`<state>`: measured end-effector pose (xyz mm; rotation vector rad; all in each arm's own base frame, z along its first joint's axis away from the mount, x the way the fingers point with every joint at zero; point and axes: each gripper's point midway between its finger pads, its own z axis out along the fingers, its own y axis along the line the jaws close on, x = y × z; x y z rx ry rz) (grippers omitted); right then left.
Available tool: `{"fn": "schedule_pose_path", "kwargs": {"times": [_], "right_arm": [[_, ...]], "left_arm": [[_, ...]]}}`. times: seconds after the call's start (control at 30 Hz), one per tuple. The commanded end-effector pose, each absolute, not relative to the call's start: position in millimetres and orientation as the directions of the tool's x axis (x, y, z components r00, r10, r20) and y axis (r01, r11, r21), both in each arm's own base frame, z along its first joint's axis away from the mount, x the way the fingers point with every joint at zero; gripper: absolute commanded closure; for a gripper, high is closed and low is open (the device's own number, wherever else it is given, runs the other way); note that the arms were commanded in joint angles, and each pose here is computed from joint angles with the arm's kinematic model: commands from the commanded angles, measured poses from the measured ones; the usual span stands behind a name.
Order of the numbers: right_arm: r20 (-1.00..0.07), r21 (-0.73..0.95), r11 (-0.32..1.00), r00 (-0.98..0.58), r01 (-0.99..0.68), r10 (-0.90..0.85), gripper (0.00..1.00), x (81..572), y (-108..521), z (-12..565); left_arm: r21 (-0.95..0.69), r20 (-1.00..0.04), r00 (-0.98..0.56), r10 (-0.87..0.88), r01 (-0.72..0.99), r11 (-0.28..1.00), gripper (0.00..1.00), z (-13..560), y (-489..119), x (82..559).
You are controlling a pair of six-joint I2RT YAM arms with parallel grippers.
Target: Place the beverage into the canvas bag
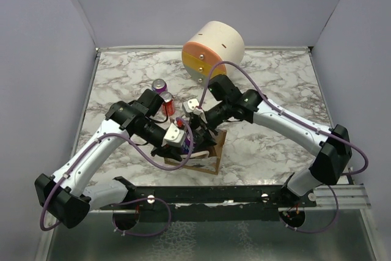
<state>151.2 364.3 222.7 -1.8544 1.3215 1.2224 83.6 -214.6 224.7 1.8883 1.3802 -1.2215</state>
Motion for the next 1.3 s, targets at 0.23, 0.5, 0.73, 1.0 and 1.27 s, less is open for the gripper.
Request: {"fn": "schedule_pose_path", "kwargs": {"times": [0.23, 0.5, 0.73, 1.0, 1.27], "right_arm": [[-0.887, -0.004, -0.365, 0.172, -0.931, -0.428, 0.99, 145.5, 386.9, 213.5], [-0.867, 0.008, -0.323, 0.155, -0.946, -0.474, 0.99, 146.2, 392.7, 195.1], [-0.84, 0.021, -0.284, 0.137, -0.959, -0.525, 0.99, 152.8, 398.3, 175.2], [-0.826, 0.028, -0.34, 0.169, -0.94, -0.538, 0.99, 151.3, 404.1, 163.8], [-0.797, -0.01, -0.372, 0.232, -0.928, -0.558, 0.99, 150.6, 406.3, 145.4]], "left_arm": [[-0.038, -0.87, 0.157, 0.466, 0.923, -0.382, 0.91, 211.4, -205.8, 81.1], [-0.008, -0.873, 0.179, 0.453, 0.924, -0.382, 0.94, 213.1, -203.6, 83.5], [0.007, -0.873, 0.191, 0.448, 0.925, -0.381, 0.97, 212.9, -200.7, 82.8], [-0.003, -0.871, 0.191, 0.453, 0.919, -0.394, 1.0, 212.3, -198.1, 79.2], [-0.006, -0.877, 0.18, 0.445, 0.922, -0.386, 1.0, 214.3, -197.6, 78.3]]}}
